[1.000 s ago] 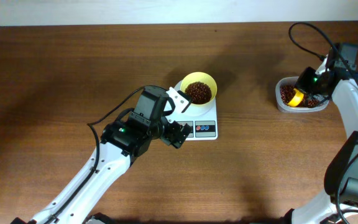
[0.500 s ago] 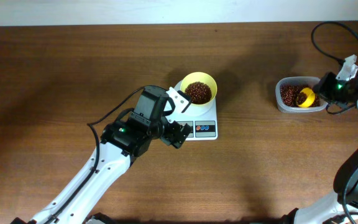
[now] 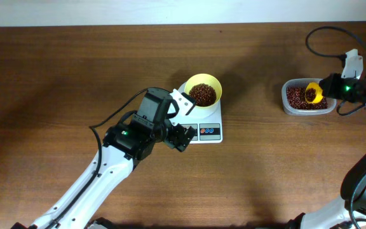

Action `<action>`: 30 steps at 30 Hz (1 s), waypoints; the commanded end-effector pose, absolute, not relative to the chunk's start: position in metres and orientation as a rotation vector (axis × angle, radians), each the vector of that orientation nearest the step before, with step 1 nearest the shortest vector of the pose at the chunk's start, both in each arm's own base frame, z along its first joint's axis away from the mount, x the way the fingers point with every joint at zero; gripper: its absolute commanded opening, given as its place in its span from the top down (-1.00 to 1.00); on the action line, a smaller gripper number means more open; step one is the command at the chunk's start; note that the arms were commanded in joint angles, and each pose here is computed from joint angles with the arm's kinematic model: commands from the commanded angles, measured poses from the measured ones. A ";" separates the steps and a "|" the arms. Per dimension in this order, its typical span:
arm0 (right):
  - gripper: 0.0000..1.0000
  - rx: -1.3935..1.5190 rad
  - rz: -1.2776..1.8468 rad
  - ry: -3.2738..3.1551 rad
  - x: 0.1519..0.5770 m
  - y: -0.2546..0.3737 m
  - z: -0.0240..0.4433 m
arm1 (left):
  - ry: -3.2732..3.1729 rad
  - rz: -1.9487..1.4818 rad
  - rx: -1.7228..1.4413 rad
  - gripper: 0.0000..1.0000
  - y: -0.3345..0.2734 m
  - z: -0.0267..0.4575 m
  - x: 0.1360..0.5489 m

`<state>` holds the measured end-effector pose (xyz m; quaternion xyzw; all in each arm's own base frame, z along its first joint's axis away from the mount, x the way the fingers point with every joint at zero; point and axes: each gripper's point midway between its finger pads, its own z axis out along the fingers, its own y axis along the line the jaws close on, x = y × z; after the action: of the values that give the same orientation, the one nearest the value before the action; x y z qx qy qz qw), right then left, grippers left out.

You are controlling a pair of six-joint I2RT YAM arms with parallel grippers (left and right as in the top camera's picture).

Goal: Scoop item into bowl and weigh 50g on scale

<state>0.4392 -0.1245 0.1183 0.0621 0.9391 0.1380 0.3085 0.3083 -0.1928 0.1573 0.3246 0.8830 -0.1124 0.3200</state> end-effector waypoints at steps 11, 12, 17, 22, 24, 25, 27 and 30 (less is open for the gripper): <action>0.92 0.063 0.361 2.390 0.449 -0.118 0.146 | 2.306 -0.310 0.833 -0.97 -0.193 0.165 0.308; 0.92 0.050 0.403 2.376 0.449 -0.113 0.148 | 2.306 -0.310 0.833 -0.97 -0.193 0.165 0.308; 0.92 0.101 0.574 2.435 0.429 -0.091 0.143 | 2.306 -0.310 0.833 -0.98 -0.193 0.165 0.308; 0.92 0.067 0.496 2.440 0.427 -0.097 0.150 | 2.306 -0.310 0.833 -0.97 -0.193 0.165 0.308; 0.92 0.071 0.460 2.441 0.428 -0.101 0.152 | 2.306 -0.310 0.833 -0.98 -0.193 0.165 0.308; 0.92 0.076 0.426 2.444 0.429 -0.106 0.151 | 2.306 -0.310 0.833 -0.97 -0.193 0.165 0.308; 0.92 0.081 0.420 2.453 0.428 -0.107 0.153 | 2.306 -0.310 0.833 -0.97 -0.193 0.165 0.308; 0.92 0.068 0.354 2.413 0.439 -0.116 0.162 | 2.306 -0.310 0.833 -0.97 -0.193 0.165 0.308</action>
<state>0.4313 -0.1121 0.1366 0.0403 0.9351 0.1564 0.3155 0.3082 -0.1927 0.1572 0.3247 0.8830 -0.1123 0.3198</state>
